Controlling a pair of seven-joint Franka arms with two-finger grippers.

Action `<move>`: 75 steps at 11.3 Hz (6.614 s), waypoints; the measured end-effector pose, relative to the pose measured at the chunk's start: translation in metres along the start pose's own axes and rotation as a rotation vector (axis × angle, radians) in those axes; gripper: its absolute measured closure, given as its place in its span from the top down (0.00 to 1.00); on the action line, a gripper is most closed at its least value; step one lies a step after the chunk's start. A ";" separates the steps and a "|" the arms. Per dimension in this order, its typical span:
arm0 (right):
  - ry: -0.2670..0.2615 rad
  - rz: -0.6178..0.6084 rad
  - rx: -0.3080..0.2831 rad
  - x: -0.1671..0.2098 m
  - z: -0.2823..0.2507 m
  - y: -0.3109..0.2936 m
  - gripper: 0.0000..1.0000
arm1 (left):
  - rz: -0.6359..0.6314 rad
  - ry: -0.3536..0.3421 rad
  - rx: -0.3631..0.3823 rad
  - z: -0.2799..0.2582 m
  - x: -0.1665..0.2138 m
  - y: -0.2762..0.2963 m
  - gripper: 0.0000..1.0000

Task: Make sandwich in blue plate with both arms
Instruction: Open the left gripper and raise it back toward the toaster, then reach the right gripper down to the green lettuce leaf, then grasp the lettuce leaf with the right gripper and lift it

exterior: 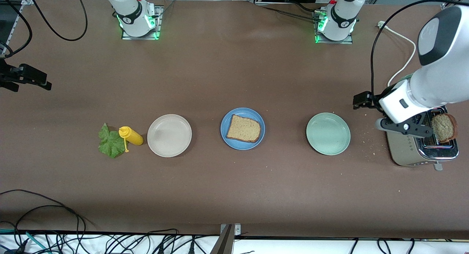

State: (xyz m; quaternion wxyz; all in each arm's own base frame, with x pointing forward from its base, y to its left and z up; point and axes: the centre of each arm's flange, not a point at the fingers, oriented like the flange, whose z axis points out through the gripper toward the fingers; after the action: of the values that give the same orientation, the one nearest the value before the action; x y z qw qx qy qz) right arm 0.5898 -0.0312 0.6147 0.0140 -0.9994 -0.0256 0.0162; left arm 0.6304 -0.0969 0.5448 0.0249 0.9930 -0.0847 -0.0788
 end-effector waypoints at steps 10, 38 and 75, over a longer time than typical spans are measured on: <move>-0.031 -0.004 0.006 0.010 0.020 -0.002 1.00 | -0.045 0.118 0.050 -0.022 -0.080 -0.010 1.00; -0.105 -0.123 -0.015 0.035 0.393 0.002 1.00 | -0.091 0.135 0.047 -0.037 -0.096 -0.035 1.00; -0.080 -0.104 0.049 0.043 0.175 -0.049 0.02 | -0.079 0.132 0.048 -0.042 -0.100 -0.028 1.00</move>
State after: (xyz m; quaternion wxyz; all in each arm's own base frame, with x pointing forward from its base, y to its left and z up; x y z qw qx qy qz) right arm 0.6247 0.0245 0.4397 0.0381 -0.9947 -0.0776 0.0559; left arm 0.5444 -0.0507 0.5999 0.0036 0.9989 -0.0457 -0.0122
